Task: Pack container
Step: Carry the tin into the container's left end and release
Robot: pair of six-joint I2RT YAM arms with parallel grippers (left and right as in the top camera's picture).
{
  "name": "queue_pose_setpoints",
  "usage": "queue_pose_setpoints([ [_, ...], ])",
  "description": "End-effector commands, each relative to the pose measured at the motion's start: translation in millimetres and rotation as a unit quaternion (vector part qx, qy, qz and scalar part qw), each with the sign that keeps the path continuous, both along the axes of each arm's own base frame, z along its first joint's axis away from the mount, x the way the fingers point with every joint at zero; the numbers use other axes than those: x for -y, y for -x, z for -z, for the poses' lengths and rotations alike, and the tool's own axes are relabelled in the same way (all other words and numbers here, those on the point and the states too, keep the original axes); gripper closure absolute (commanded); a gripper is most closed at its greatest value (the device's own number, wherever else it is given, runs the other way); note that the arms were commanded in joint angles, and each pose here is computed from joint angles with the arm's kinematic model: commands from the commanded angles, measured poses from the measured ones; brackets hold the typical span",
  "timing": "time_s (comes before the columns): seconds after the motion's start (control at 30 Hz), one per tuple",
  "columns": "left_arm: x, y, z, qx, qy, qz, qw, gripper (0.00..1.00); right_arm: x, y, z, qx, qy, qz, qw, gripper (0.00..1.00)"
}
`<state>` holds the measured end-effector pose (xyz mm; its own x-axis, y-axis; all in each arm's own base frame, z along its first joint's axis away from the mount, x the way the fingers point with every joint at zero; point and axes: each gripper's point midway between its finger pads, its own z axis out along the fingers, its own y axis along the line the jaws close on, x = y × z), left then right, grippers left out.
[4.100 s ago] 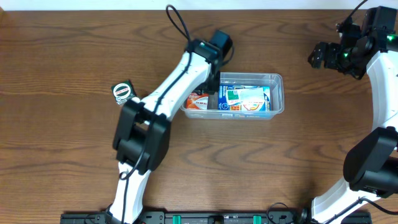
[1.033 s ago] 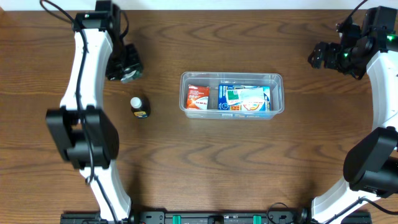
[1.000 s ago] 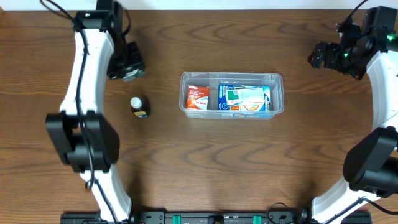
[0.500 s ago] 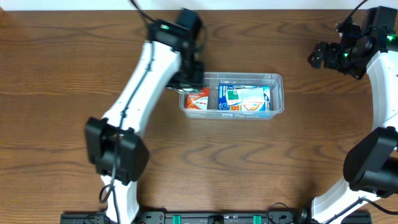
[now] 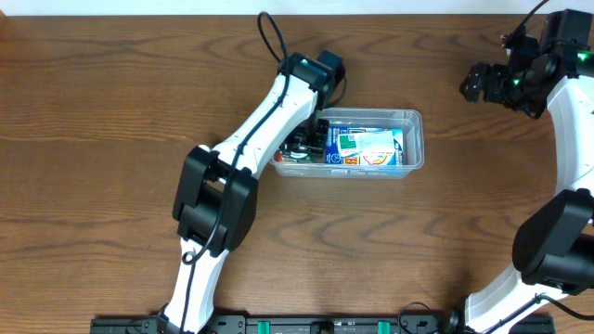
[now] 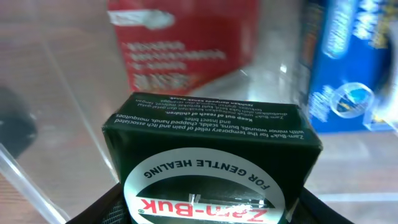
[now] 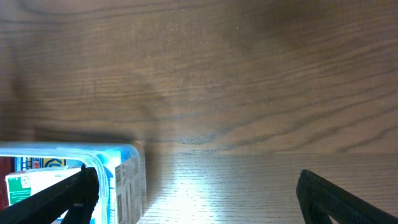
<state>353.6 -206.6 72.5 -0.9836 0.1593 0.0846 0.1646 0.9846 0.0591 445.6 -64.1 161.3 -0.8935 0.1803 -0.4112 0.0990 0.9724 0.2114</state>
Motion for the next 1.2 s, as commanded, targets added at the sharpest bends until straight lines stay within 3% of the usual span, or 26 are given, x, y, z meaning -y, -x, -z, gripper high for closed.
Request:
queue_pose_setpoints([
  [0.0, -21, -16, 4, 0.016, -0.021, -0.021, 0.999, 0.67, 2, 0, 0, 0.000, -0.001, 0.004, 1.000, 0.01],
  [0.27, -32, -39, 5, 0.043, -0.004, -0.044, 0.998, 0.44, 2, 0, 0, 0.000, -0.001, 0.004, 1.000, 0.01],
  [0.57, -20, -34, 5, 0.039, 0.003, -0.018, 0.999, 0.41, 2, 0, 0, 0.000, -0.001, 0.004, 1.000, 0.01],
  [0.83, -19, -31, 5, 0.036, 0.001, -0.014, 0.999, 0.27, 2, 0, 0, 0.000, -0.001, 0.004, 1.000, 0.01],
  [1.17, -29, -35, 5, 0.036, -0.001, -0.014, 0.999, 0.25, 2, 0, 0, 0.000, -0.001, 0.004, 1.000, 0.01],
])
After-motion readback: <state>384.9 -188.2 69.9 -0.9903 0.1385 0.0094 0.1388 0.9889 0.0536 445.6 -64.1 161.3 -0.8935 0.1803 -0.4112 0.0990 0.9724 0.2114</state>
